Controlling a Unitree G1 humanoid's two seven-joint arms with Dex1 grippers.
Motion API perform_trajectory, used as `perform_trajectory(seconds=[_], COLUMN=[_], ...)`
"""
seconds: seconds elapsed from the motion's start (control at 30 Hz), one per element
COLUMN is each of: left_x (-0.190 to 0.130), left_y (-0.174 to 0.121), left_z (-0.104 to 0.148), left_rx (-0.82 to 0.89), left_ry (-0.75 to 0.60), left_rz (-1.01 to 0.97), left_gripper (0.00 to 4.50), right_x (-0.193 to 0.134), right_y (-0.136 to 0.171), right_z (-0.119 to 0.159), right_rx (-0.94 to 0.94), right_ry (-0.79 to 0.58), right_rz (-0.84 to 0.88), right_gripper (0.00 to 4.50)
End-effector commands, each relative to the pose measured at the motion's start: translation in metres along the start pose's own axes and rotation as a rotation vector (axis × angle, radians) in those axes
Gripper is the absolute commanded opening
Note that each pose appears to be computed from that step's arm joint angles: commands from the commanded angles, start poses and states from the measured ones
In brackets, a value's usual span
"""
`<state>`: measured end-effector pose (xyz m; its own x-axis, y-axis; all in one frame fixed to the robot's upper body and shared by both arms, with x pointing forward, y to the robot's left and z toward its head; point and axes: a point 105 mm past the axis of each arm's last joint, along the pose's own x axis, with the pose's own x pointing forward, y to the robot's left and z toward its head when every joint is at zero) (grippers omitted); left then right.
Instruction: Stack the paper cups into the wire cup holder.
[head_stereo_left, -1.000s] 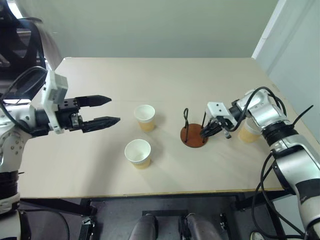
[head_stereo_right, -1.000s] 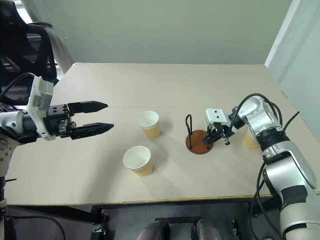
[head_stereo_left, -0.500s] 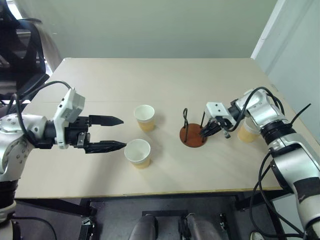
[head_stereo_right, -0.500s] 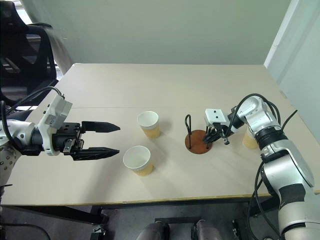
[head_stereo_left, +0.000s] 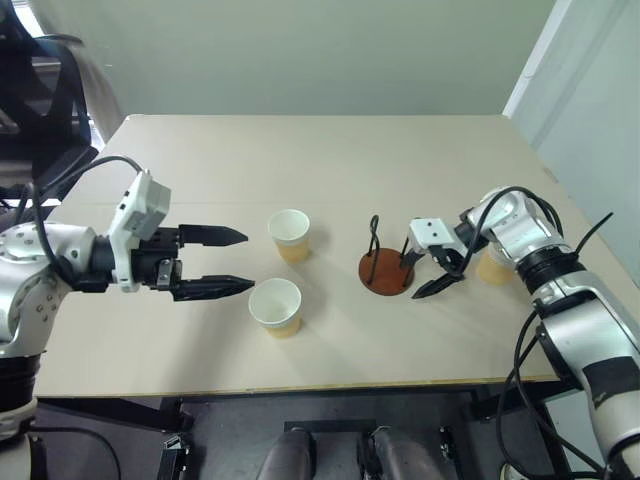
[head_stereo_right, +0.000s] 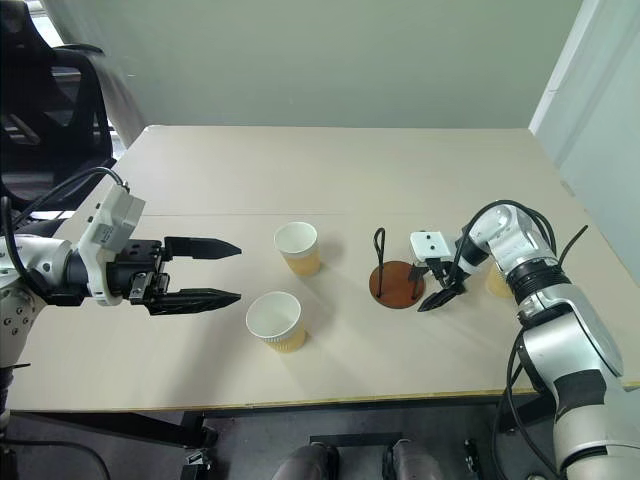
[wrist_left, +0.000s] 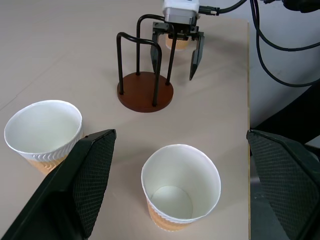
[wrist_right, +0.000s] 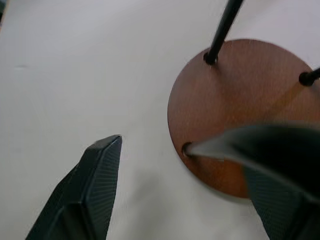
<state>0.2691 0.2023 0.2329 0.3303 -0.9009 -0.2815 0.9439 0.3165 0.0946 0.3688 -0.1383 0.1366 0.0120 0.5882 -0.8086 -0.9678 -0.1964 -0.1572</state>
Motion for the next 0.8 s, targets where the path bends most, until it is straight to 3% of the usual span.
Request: perform_trajectory(seconds=[0.03, 0.8], left_x=[0.0, 0.014], left_y=[0.001, 0.009], left_z=[0.009, 0.016], left_rx=[0.044, 0.056], left_ry=[-0.018, -0.088], left_rz=[0.006, -0.023], left_gripper=[4.5, 4.5], right_x=[-0.026, -0.109], right_y=[-0.014, -0.02], right_z=[0.007, -0.009], right_rx=[-0.031, 0.054], right_ry=[0.006, 0.069], right_rz=[-0.102, -0.343], right_gripper=[3.42, 3.42])
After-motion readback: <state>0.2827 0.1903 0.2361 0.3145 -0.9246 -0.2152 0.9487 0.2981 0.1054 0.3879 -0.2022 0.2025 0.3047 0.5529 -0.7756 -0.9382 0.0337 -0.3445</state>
